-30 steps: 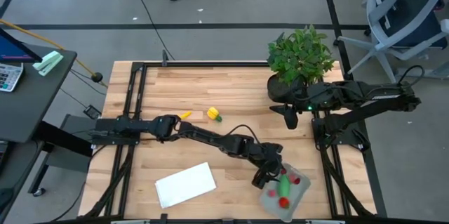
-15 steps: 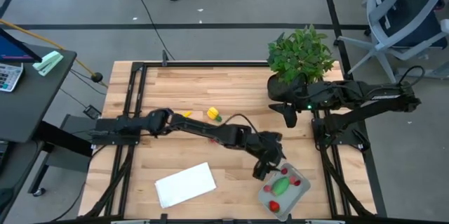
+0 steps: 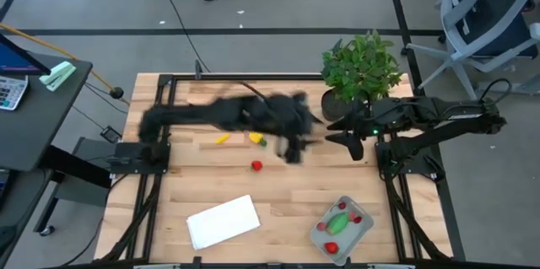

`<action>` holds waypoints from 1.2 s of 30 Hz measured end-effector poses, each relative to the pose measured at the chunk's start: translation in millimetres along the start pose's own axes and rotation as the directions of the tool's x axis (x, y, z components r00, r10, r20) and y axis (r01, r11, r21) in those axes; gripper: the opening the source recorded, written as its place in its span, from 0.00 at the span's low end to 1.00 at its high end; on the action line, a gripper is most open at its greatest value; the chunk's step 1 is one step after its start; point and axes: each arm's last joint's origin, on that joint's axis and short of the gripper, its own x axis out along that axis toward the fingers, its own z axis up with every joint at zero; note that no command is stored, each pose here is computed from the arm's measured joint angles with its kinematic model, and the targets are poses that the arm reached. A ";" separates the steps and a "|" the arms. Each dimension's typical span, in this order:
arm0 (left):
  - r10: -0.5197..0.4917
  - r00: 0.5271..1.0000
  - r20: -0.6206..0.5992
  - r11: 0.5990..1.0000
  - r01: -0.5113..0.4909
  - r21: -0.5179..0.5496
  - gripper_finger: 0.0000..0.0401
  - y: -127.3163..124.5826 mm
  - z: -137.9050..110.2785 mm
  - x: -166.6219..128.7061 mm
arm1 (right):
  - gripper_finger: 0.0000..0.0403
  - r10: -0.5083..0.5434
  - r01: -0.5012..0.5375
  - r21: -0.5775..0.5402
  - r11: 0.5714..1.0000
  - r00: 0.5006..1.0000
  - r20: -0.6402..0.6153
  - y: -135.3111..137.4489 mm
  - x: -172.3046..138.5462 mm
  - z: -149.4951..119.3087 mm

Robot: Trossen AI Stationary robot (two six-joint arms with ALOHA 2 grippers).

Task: Pick and placing Produce into tupperware
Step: Move the gray bin to the center of the table

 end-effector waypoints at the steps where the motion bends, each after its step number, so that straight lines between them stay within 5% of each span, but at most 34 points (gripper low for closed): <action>1: 0.015 1.000 -0.011 1.000 -0.015 -0.005 0.57 6.9 2.0 -11.9 | 0.49 0.009 -0.009 0.012 1.000 1.000 -0.005 1.4 -0.3 -0.9; 9: 0.077 0.988 -0.134 0.992 -0.089 -0.086 0.56 48.5 2.1 -102.4 | 0.49 0.052 -0.054 -0.031 0.998 0.997 -0.063 14.2 7.2 -9.5; 13: 0.103 0.980 -0.172 0.984 -0.125 -0.126 0.54 61.5 -1.9 -132.0 | 0.48 -0.012 0.013 0.006 1.000 0.994 -0.107 17.8 26.5 -15.3; 19: 0.118 0.967 -0.226 0.979 -0.152 -0.139 0.51 70.3 -8.4 -151.9 | 0.36 -0.135 0.124 -0.055 0.991 0.930 -0.342 17.4 61.3 -40.2; 26: 0.109 0.947 -0.303 0.978 -0.157 -0.139 0.49 74.0 -17.3 -153.8 | 0.03 -0.196 0.214 -0.035 0.976 0.798 -0.570 22.3 74.6 -70.2; 36: 0.097 0.929 -0.356 0.989 -0.129 -0.067 0.47 73.5 -22.7 -155.5 | 0.01 -0.126 0.241 0.106 0.965 0.777 -0.617 62.1 57.7 -104.6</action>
